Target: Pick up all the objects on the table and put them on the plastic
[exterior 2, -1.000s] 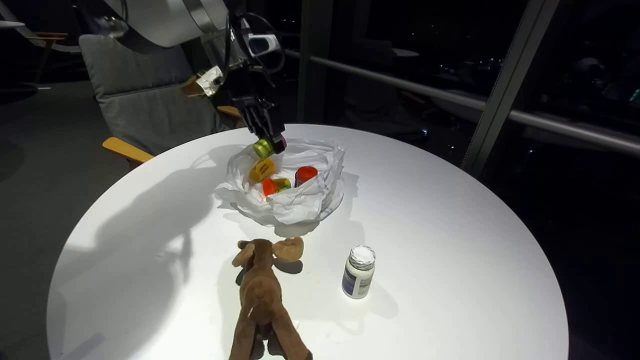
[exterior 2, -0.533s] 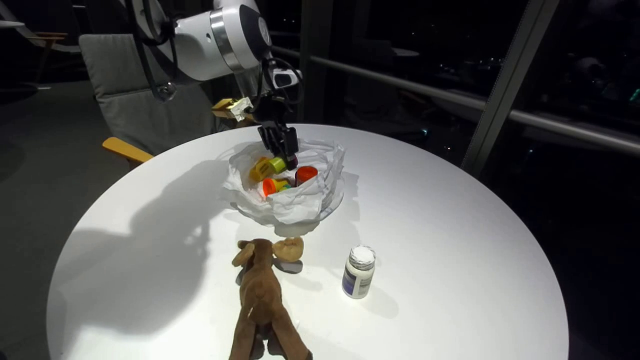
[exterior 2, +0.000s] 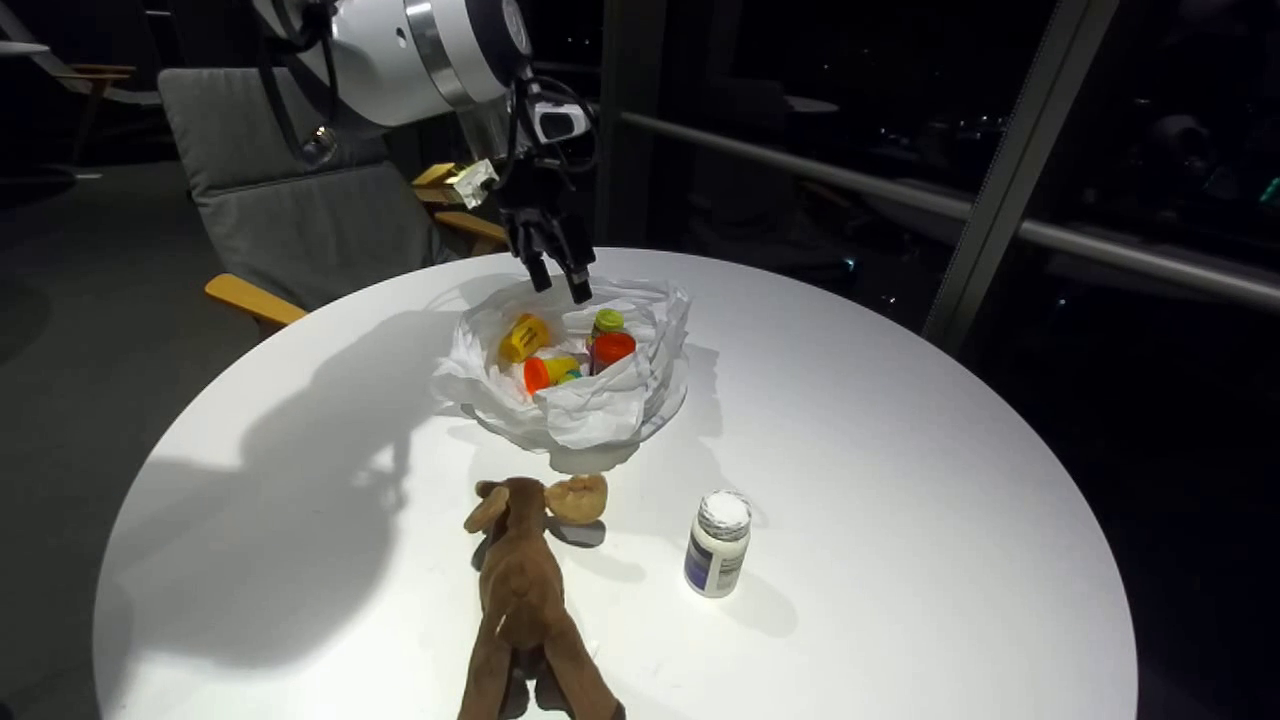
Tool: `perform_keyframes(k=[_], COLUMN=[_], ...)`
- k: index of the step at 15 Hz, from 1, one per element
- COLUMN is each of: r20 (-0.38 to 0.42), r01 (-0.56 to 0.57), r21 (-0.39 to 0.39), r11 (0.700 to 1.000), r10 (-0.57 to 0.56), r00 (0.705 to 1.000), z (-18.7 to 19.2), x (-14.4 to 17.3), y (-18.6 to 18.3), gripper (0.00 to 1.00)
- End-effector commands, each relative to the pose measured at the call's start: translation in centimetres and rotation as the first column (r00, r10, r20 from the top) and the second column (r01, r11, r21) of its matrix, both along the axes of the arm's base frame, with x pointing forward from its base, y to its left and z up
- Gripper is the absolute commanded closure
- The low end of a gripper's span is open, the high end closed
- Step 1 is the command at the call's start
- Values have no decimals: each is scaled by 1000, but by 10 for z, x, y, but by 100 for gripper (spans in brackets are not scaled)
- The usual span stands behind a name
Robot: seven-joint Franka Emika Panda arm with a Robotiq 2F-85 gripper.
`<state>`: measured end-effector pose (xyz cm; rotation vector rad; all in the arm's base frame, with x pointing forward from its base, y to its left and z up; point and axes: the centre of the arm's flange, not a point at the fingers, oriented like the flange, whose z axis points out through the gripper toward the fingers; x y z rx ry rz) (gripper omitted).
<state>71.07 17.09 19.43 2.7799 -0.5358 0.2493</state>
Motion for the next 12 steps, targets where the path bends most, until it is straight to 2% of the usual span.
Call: perform_keyframes(k=[1,3,6,9,12], r20=[-32,-64,-89,-52,-10], r01=[-32,-38,10,108,158], r21=[-16,-23,-81,-125,-106], r11=[999,999,997,986,982], r10=[32,36,-17,-115,-160], r00=[999,997,996,992,987], z=[22,22,14,11,7], x=[-66,-99,-135,-171,-210], y=[-9,-13,-25,-45,-62], gripper=[0,0,0,0,0])
